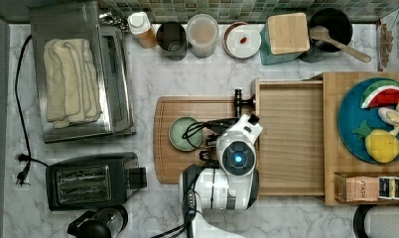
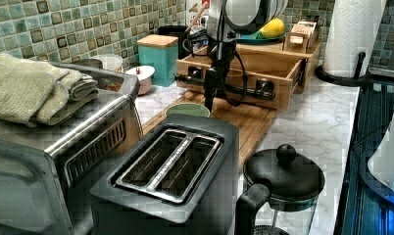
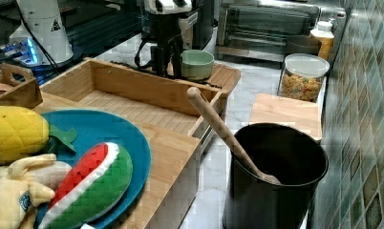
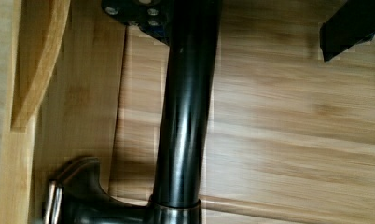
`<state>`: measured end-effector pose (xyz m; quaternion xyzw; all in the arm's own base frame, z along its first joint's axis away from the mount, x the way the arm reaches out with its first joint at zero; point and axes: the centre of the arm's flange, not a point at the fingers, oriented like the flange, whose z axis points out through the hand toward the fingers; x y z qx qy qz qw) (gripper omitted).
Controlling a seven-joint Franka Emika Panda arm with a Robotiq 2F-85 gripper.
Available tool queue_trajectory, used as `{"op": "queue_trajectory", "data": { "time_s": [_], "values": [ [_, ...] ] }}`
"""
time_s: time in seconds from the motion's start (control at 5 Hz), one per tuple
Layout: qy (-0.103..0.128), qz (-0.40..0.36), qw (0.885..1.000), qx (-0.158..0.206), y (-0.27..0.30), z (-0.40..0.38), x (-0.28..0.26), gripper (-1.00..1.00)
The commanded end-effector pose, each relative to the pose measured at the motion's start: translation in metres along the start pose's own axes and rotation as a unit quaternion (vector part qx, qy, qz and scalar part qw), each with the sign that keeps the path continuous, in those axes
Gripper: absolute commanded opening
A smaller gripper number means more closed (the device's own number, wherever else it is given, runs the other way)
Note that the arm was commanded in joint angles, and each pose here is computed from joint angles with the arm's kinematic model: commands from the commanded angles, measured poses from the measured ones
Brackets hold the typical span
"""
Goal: Open the drawer.
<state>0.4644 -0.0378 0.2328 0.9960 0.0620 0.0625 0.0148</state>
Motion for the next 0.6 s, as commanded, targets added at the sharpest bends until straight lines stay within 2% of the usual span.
{"op": "queue_trajectory", "data": {
  "time_s": [0.2, 0.6],
  "values": [
    [0.000, -0.034, 0.999, 0.013, -0.1071, -0.0219, 0.0101, 1.00],
    [0.000, -0.034, 0.999, 0.013, -0.1071, -0.0221, 0.0103, 1.00]
  ]
}}
